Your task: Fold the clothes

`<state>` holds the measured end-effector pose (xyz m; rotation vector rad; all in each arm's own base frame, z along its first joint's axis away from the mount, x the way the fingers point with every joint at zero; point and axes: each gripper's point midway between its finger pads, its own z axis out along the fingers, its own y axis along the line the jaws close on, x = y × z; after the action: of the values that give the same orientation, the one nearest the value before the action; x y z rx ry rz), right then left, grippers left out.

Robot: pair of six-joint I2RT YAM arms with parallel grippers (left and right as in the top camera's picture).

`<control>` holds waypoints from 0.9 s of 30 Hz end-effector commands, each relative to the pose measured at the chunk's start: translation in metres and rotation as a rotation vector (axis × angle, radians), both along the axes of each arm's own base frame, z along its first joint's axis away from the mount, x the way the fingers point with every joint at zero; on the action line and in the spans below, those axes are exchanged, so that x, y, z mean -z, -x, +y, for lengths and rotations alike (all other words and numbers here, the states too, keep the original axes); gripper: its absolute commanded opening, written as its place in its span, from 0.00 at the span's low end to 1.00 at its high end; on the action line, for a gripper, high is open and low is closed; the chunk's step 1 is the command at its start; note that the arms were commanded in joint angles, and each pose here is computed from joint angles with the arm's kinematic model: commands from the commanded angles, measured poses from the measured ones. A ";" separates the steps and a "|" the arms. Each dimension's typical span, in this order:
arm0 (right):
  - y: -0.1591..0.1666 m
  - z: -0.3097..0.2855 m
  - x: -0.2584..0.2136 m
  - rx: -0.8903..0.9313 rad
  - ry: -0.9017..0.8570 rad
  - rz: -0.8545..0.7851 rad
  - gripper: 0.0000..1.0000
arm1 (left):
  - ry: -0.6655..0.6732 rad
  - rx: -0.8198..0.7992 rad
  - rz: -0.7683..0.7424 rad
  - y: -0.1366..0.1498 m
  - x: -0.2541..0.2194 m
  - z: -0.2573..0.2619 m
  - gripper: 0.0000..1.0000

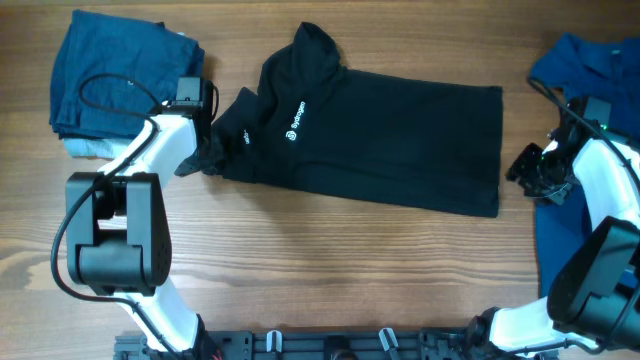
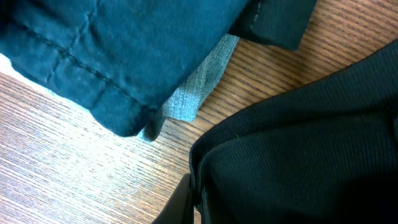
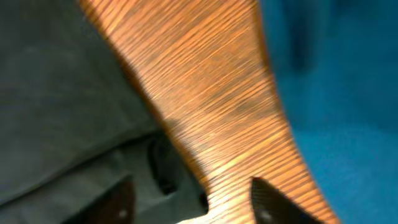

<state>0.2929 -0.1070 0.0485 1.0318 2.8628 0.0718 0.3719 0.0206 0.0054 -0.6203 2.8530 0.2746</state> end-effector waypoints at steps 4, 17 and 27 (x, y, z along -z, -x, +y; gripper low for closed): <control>0.011 0.036 0.020 0.010 -0.188 -0.019 0.63 | 0.009 -0.004 -0.002 0.000 -0.003 0.001 0.08; 0.028 0.029 0.056 -0.007 -0.103 -0.013 0.12 | 0.009 -0.004 0.001 0.001 -0.003 0.001 0.09; 0.021 -0.030 0.050 0.080 0.108 -0.039 0.04 | 0.004 -0.004 0.016 0.004 -0.002 0.002 0.08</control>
<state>0.2832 -0.1088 -0.0005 1.0462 2.7724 0.0994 0.3658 0.0209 0.0045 -0.6209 2.8771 0.2859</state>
